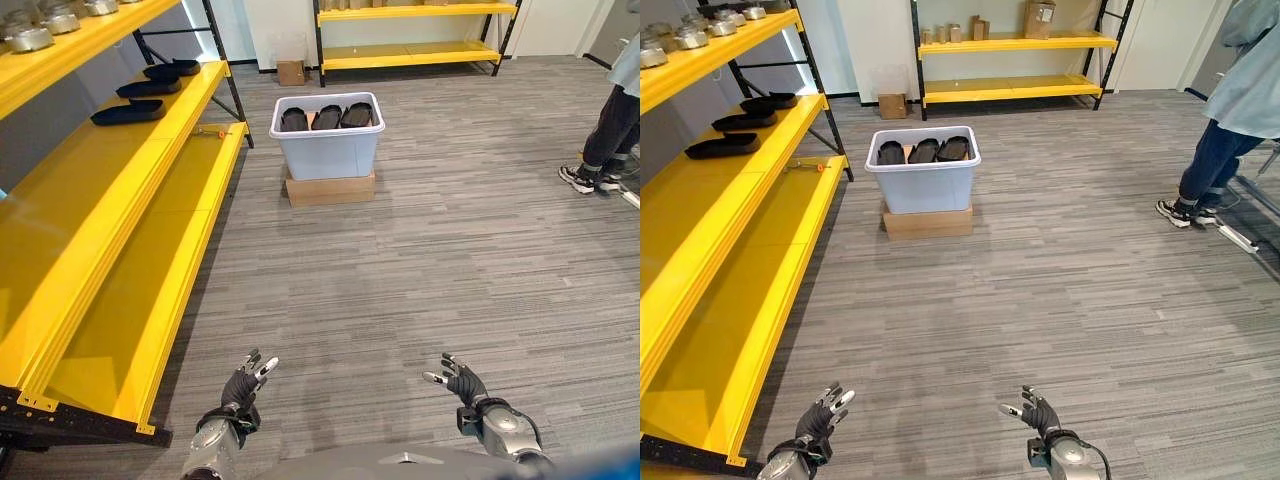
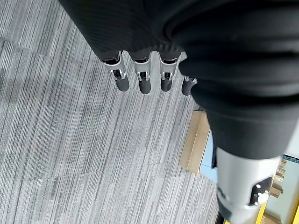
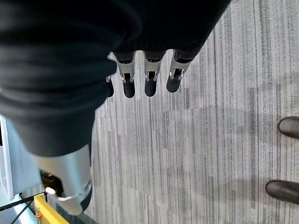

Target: Move parts from the plastic box to the shelf.

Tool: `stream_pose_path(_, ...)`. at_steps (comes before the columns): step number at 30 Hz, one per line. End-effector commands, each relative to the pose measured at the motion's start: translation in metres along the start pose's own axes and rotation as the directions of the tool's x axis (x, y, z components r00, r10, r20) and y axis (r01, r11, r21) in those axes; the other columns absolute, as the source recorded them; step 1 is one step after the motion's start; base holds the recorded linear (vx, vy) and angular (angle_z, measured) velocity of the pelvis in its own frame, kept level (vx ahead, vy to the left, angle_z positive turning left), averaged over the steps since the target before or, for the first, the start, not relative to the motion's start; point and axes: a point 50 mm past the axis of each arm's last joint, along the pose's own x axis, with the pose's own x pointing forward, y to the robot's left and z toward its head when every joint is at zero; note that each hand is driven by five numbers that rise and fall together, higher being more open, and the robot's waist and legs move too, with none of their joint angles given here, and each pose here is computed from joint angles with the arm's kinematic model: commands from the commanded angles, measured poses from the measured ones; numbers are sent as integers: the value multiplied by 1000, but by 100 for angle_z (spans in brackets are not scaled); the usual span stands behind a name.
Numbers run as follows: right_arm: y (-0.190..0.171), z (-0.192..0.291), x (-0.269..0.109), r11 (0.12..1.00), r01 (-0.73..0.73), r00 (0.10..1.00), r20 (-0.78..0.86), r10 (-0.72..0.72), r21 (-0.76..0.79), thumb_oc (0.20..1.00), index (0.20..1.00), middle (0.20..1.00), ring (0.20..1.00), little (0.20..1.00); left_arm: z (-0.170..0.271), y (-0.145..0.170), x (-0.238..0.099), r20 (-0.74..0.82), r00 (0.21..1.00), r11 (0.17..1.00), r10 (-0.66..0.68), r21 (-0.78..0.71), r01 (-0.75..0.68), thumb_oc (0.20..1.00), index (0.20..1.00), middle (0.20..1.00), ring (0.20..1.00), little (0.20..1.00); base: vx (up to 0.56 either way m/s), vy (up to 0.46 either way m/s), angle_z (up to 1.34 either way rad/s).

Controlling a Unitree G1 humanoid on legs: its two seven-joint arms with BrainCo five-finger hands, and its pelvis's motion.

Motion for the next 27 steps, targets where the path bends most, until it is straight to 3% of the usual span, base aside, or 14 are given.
stream_pose_path(1,-4,10,4,999,34,999,33,-34,14,1000,1000,1000,1000,1000,6,-10,8,-1,999,999,-40,30,40,1000,1000,1000,1000,1000,0,0,0)
stream_pose_path(4,-6,13,5,999,40,999,35,-40,7,1000,1000,1000,1000,1000,4,-10,9,-19,998,997,-58,-46,57,1000,1000,1000,1000,1000,-12,9,0)
stream_pose_path(13,-5,18,7,999,27,999,40,-28,37,1000,1000,1000,1000,1000,5,-20,12,-38,994,994,-103,41,104,1000,1000,1000,1000,1000,-12,4,0)
stream_pose_path(27,-5,16,8,997,54,998,28,-53,-50,1000,1000,1000,1000,1000,1,-13,13,-75,997,1000,-28,-7,28,1000,1000,1000,1000,1000,0,0,0)
